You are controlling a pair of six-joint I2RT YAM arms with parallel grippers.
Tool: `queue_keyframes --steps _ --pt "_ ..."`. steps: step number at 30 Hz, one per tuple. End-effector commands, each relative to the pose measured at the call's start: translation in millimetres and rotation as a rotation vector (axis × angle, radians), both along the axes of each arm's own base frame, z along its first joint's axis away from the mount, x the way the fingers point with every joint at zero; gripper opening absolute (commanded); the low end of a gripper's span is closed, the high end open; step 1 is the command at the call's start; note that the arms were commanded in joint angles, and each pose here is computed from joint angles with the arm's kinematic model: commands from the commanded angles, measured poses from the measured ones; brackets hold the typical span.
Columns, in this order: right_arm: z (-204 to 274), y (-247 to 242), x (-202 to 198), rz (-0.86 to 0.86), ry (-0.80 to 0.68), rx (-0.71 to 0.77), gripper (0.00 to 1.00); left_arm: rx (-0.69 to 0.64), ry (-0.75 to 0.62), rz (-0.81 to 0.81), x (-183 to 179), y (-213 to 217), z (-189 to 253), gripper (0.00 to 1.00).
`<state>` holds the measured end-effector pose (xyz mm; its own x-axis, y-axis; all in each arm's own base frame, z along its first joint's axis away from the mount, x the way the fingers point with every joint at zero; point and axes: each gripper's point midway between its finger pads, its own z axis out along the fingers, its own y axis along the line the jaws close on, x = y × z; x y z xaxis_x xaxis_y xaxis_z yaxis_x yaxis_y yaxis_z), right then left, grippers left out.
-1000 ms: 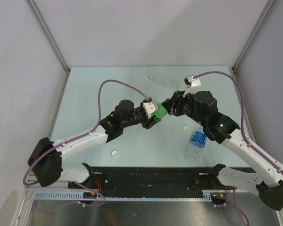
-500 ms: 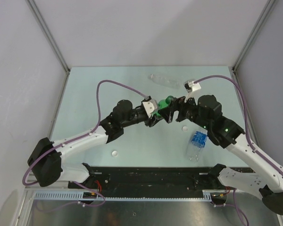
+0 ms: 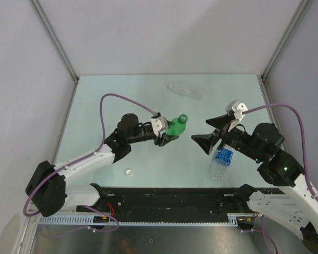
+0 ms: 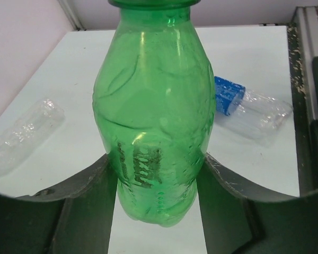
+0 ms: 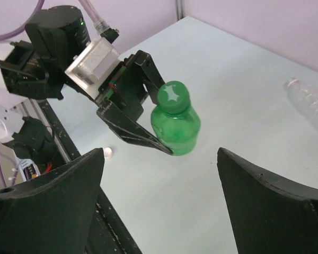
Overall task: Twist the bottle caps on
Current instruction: Screw the bottle cap onto the plastic bottle.
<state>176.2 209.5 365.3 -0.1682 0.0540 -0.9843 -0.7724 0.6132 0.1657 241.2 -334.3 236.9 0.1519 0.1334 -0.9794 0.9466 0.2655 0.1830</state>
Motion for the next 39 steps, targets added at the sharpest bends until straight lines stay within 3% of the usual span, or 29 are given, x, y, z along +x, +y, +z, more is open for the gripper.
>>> queue_keyframes --steps 1,9,26,39 --pt "0 -4 -8 0.051 -0.101 -0.076 0.9 0.015 -0.093 -0.188 -31 7 9 0.0" --pt "-19 22 -42 0.385 -0.246 -0.21 0.79 0.154 -0.063 -0.296 -53 20 -26 0.0" --pt "-59 27 7 0.262 -0.185 -0.377 0.68 0.236 0.085 -0.152 -43 35 -53 0.0" --pt "-56 42 16 0.208 -0.065 -0.271 0.68 0.275 0.144 -0.061 -31 41 -58 0.0"
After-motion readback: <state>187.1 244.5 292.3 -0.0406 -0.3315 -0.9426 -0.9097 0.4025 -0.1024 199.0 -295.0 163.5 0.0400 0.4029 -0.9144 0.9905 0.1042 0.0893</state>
